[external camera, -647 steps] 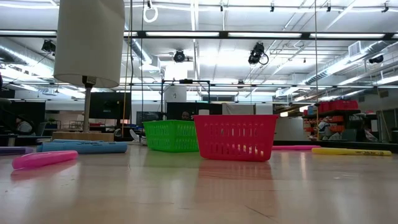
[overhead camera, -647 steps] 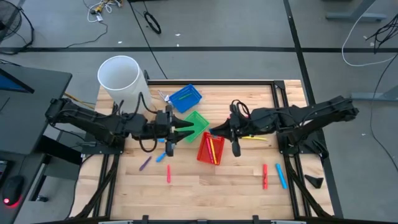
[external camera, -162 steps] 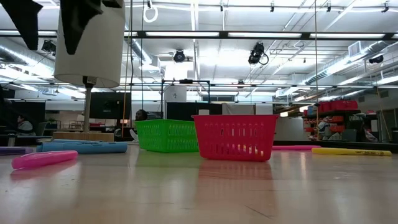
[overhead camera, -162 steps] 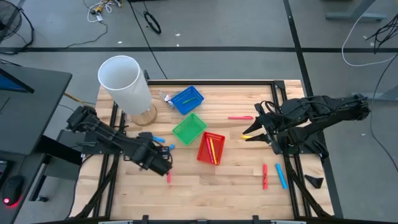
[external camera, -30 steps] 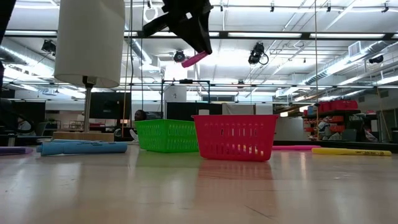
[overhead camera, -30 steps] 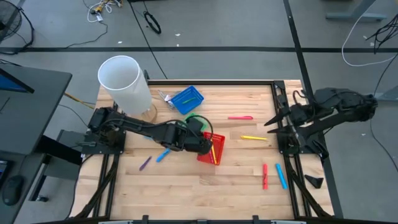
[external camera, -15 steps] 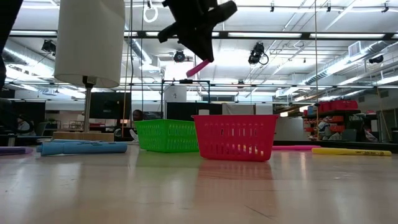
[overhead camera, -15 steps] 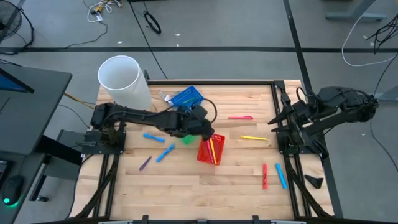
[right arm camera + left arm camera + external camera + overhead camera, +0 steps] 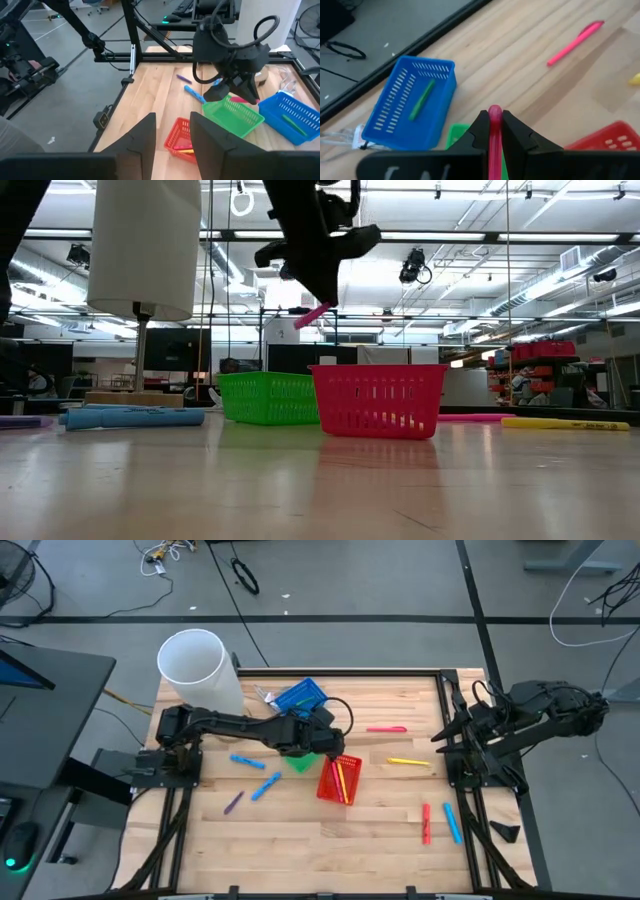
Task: Pick & Place Markers
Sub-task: Put the small pink pen into the blue bin
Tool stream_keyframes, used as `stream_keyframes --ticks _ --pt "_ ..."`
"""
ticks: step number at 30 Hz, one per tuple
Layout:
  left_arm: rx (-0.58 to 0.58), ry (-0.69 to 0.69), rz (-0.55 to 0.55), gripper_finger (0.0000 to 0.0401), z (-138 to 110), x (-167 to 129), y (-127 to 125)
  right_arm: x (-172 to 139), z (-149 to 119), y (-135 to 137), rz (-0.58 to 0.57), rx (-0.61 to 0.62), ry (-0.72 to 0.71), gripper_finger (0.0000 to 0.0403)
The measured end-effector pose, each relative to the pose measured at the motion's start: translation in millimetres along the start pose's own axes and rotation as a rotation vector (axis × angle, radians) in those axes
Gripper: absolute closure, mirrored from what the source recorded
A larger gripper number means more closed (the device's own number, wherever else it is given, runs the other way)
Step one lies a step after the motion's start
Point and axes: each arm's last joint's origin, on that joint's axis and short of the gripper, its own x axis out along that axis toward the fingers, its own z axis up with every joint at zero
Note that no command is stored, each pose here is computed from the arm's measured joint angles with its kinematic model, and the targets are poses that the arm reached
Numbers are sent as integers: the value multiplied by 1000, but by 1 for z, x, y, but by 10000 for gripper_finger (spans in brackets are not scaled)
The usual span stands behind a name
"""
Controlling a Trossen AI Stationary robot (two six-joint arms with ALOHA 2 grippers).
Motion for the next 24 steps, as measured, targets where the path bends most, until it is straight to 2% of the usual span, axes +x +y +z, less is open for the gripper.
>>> stream_keyframes --ticks 5,13,19,24 --pt "7 24 28 375 -1 8 -6 0 0 0 0 -2 -1 282" --pt "101 89 108 375 5 24 -22 0 0 0 0 -3 -2 282" --pt "153 161 185 375 4 40 -26 0 0 0 -1 -3 1 282" --pt "161 154 248 375 7 55 -23 0 0 0 -1 -7 1 282"
